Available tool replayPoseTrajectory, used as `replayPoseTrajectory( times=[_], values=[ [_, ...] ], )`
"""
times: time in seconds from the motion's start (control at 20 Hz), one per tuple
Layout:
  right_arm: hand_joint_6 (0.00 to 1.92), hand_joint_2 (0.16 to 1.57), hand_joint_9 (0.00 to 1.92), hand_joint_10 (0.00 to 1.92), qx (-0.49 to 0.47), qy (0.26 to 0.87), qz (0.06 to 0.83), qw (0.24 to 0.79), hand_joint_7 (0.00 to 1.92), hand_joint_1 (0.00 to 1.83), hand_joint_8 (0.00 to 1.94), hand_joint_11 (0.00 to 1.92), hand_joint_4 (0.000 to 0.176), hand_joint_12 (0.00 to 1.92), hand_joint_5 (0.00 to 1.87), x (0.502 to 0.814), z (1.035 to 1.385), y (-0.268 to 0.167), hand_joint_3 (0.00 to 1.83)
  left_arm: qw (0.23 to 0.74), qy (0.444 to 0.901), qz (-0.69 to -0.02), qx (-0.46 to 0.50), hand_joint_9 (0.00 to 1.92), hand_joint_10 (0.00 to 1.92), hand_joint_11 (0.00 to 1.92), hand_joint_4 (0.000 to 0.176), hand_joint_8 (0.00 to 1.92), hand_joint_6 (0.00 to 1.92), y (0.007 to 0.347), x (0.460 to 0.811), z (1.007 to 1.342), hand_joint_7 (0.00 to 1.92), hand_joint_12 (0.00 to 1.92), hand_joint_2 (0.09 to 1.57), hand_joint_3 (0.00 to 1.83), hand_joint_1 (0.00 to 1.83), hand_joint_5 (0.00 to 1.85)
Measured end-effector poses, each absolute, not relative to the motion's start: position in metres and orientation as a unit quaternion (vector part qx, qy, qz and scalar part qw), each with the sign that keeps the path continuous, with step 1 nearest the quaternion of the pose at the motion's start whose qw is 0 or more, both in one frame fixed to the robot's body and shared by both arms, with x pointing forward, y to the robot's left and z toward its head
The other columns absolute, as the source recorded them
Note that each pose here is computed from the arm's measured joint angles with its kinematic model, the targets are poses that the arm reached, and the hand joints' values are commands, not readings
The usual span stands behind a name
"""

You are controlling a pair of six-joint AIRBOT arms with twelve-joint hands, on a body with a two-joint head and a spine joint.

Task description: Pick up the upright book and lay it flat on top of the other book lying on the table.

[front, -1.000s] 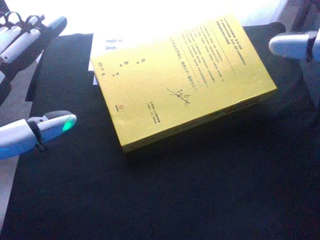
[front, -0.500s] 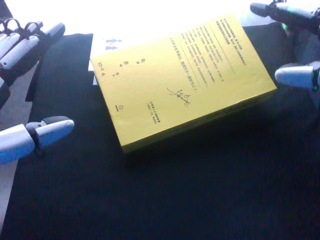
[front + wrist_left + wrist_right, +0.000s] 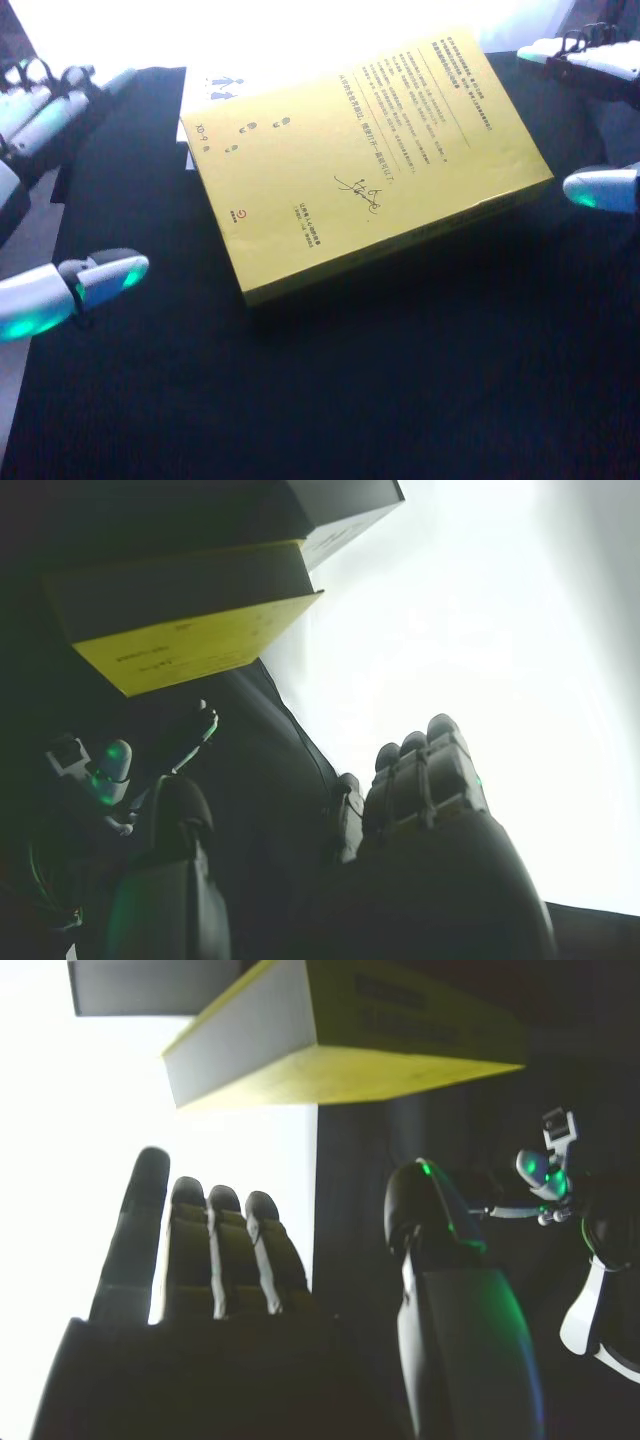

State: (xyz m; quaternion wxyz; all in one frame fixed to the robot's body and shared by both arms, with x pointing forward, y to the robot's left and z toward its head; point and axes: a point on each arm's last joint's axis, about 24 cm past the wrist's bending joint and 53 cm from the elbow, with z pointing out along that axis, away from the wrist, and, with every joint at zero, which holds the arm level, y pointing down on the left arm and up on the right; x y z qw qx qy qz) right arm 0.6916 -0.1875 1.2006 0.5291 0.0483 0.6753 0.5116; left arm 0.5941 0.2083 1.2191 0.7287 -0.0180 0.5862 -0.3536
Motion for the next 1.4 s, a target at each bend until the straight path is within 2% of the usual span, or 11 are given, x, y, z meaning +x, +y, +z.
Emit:
replayPoseTrajectory(
  times=[0.05, 0.1, 0.2, 0.25, 0.45, 0.5, 0.65, 0.85, 1.25, 1.35, 1.4],
  values=[
    [0.00, 1.19, 0.00, 0.00, 0.052, 0.675, 0.511, 0.529, 0.00, 0.64, 0.00, 0.00, 0.000, 0.92, 0.00, 0.692, 1.200, -0.189, 0.00, 0.727, 0.589, -0.352, -0.018, 0.00, 0.00, 0.00, 0.176, 0.00, 0.00, 0.208, 0.594, 1.217, 0.00, 0.00, 1.12, 0.01, 0.57, 0.00],
    [0.00, 1.19, 0.00, 0.00, 0.053, 0.674, 0.512, 0.529, 0.00, 0.64, 0.00, 0.00, 0.000, 0.92, 0.00, 0.693, 1.200, -0.189, 0.00, 0.727, 0.590, -0.351, -0.019, 0.00, 0.00, 0.00, 0.176, 0.00, 0.00, 0.209, 0.594, 1.216, 0.00, 0.00, 1.12, 0.01, 0.57, 0.00],
    [0.00, 1.19, 0.00, 0.00, 0.054, 0.674, 0.512, 0.530, 0.00, 0.59, 0.00, 0.00, 0.000, 1.29, 0.00, 0.694, 1.200, -0.190, 0.00, 0.727, 0.590, -0.350, -0.022, 0.00, 0.00, 0.00, 0.176, 0.00, 0.00, 0.210, 0.595, 1.217, 0.00, 0.00, 1.13, 0.01, 0.57, 0.00],
    [0.00, 1.19, 0.00, 0.00, 0.054, 0.674, 0.512, 0.530, 0.00, 0.60, 0.00, 0.00, 0.000, 1.55, 0.00, 0.694, 1.200, -0.190, 0.00, 0.728, 0.590, -0.350, -0.022, 0.00, 0.00, 0.00, 0.176, 0.00, 0.00, 0.211, 0.595, 1.217, 0.00, 0.00, 1.14, 0.01, 0.59, 0.00],
    [0.00, 1.21, 0.00, 0.00, 0.057, 0.675, 0.511, 0.529, 0.00, 0.55, 0.00, 0.00, 0.000, 1.67, 0.00, 0.695, 1.197, -0.191, 0.00, 0.725, 0.592, -0.351, -0.023, 0.00, 0.00, 0.00, 0.176, 0.00, 0.00, 0.210, 0.594, 1.213, 0.00, 0.00, 1.14, 0.00, 0.61, 0.00],
    [0.00, 1.21, 0.00, 0.00, 0.060, 0.676, 0.510, 0.528, 0.00, 0.59, 0.00, 0.00, 0.000, 1.90, 0.00, 0.695, 1.195, -0.192, 0.00, 0.722, 0.596, -0.350, -0.023, 0.00, 0.00, 0.00, 0.176, 0.00, 0.00, 0.209, 0.594, 1.210, 0.00, 0.00, 1.13, 0.00, 0.60, 0.00],
    [0.00, 1.20, 0.00, 0.00, 0.060, 0.678, 0.509, 0.527, 0.00, 0.61, 0.00, 0.00, 0.000, 1.92, 0.00, 0.694, 1.193, -0.193, 0.00, 0.719, 0.599, -0.351, -0.025, 0.00, 0.00, 0.00, 0.176, 0.00, 0.00, 0.207, 0.595, 1.208, 0.00, 0.00, 1.13, 0.00, 0.65, 0.00],
    [0.00, 1.20, 0.00, 0.00, 0.065, 0.679, 0.508, 0.526, 0.00, 0.63, 0.00, 0.00, 0.000, 1.36, 0.00, 0.695, 1.191, -0.195, 0.00, 0.717, 0.603, -0.350, -0.029, 0.00, 0.00, 0.00, 0.176, 0.00, 0.00, 0.209, 0.595, 1.204, 0.00, 0.00, 1.13, 0.00, 0.66, 0.00],
    [0.00, 1.19, 0.00, 0.00, 0.065, 0.679, 0.508, 0.526, 0.00, 0.63, 0.00, 0.00, 0.000, 1.44, 0.00, 0.695, 1.191, -0.195, 0.00, 0.716, 0.605, -0.349, -0.029, 0.00, 0.00, 0.00, 0.176, 0.00, 0.00, 0.209, 0.594, 1.202, 0.00, 0.00, 1.13, 0.00, 0.67, 0.00],
    [0.00, 1.20, 0.00, 0.00, 0.067, 0.679, 0.508, 0.526, 0.00, 0.62, 0.00, 0.00, 0.000, 1.88, 0.00, 0.695, 1.191, -0.195, 0.00, 0.715, 0.605, -0.348, -0.030, 0.00, 0.00, 0.00, 0.170, 0.00, 0.00, 0.209, 0.595, 1.201, 0.00, 0.00, 1.13, 0.00, 0.70, 0.00],
    [0.00, 1.20, 0.00, 0.00, 0.069, 0.679, 0.508, 0.526, 0.00, 0.61, 0.00, 0.00, 0.000, 1.91, 0.00, 0.695, 1.190, -0.196, 0.00, 0.715, 0.605, -0.348, -0.030, 0.00, 0.00, 0.00, 0.175, 0.00, 0.00, 0.209, 0.595, 1.202, 0.00, 0.00, 1.12, 0.00, 0.70, 0.00]
  ],
)
